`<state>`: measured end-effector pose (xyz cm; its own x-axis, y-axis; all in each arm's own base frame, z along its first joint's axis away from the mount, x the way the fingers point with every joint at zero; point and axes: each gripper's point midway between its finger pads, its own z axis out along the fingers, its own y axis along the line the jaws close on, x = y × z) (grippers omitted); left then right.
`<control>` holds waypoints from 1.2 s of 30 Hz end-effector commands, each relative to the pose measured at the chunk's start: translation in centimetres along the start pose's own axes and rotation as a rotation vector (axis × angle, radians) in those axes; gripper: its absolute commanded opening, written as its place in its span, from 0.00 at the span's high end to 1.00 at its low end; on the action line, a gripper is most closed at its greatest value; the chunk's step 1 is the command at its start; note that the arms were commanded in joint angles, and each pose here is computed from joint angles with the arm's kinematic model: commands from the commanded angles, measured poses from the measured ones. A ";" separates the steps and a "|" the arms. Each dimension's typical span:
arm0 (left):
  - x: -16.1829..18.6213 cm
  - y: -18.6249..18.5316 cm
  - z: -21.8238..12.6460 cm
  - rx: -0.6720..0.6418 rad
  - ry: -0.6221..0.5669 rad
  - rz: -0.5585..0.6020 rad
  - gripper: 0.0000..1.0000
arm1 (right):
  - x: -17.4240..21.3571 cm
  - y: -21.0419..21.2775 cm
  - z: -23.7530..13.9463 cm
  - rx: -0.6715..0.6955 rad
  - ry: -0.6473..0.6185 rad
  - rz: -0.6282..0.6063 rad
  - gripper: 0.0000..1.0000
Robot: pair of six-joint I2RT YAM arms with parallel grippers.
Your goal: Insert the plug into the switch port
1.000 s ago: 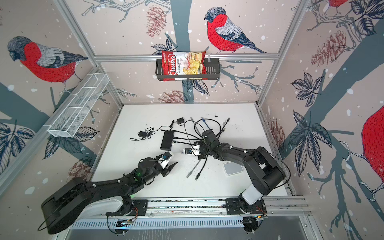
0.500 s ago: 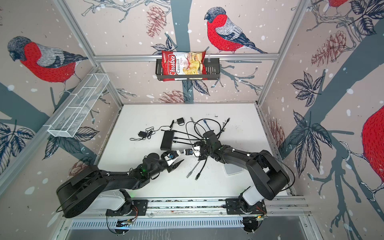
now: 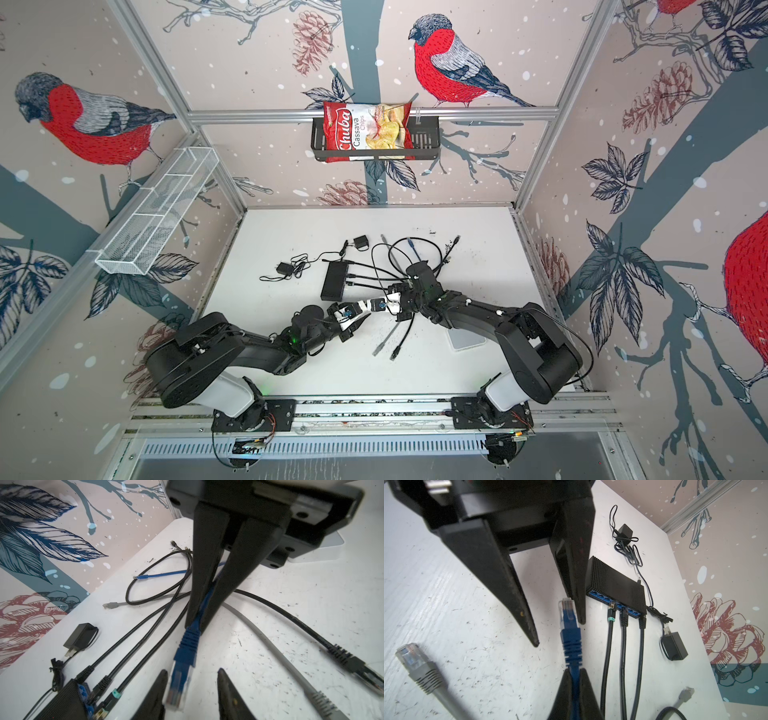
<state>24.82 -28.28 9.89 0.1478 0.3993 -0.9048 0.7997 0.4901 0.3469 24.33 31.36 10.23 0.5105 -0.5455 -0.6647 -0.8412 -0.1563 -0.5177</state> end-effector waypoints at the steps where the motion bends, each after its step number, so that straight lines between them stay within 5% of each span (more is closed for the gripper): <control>1: -1.9 1.3 -0.3 -0.066 -0.080 0.044 0.64 | -0.4 0.0 -0.1 -0.006 -0.009 0.003 0.97; 13: -1.2 0.4 -0.1 -0.013 -0.044 0.074 0.87 | -0.5 0.0 0.1 -0.017 -0.003 -0.002 0.96; 18: -1.4 0.6 -0.1 -0.021 -0.048 0.085 0.88 | -1.4 0.7 0.1 -0.062 -0.044 -0.015 0.84; 36: -0.8 0.0 -0.3 0.002 -0.033 0.072 0.88 | -2.8 -0.3 -0.5 -0.011 -0.079 -0.057 0.77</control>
<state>24.47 -28.49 10.75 0.2305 0.4085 -0.8832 0.7904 0.4508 0.4148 23.72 31.94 11.35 0.5298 -0.5288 -0.6631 -0.8331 -0.1783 -0.5235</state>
